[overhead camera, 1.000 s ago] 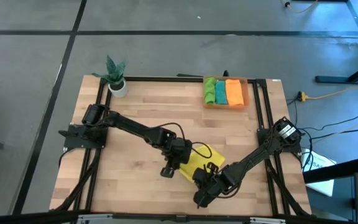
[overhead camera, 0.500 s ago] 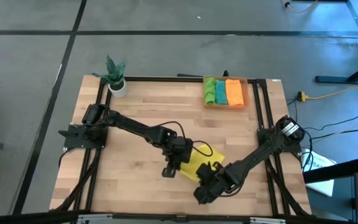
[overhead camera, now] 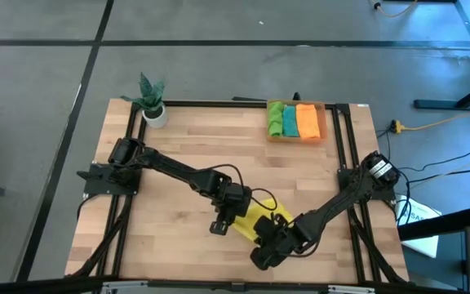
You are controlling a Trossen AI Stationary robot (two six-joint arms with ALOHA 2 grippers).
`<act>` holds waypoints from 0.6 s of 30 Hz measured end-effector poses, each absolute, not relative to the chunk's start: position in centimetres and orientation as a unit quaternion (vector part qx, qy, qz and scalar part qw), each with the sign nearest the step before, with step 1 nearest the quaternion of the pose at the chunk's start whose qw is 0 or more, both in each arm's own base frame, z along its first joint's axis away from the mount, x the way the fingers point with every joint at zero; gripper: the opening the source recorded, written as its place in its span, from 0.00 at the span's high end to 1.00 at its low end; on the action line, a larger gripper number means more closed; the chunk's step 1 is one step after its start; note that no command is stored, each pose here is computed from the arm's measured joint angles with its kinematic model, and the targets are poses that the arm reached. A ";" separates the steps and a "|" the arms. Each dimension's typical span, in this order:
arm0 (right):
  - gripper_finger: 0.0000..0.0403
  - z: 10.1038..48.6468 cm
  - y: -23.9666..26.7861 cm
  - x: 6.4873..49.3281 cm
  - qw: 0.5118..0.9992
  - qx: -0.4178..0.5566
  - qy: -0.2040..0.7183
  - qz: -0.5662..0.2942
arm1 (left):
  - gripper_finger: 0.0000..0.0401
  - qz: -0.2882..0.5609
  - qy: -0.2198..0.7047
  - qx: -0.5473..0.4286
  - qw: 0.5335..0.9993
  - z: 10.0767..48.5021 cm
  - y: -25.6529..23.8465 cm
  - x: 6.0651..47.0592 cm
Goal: Roll microfiber towels into tight, uniform cylinder then place into a basket
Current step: Fold the yellow towel
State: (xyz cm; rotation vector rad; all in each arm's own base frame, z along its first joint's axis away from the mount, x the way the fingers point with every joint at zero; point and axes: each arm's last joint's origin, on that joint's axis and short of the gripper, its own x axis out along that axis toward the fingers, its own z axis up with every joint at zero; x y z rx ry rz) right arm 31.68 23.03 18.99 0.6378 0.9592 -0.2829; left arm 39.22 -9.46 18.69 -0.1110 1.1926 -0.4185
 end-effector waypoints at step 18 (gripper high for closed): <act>0.97 18.0 22.0 29.7 0.768 0.313 0.498 -0.255 | 1.00 -0.226 0.499 0.005 0.836 17.3 -9.5 41.0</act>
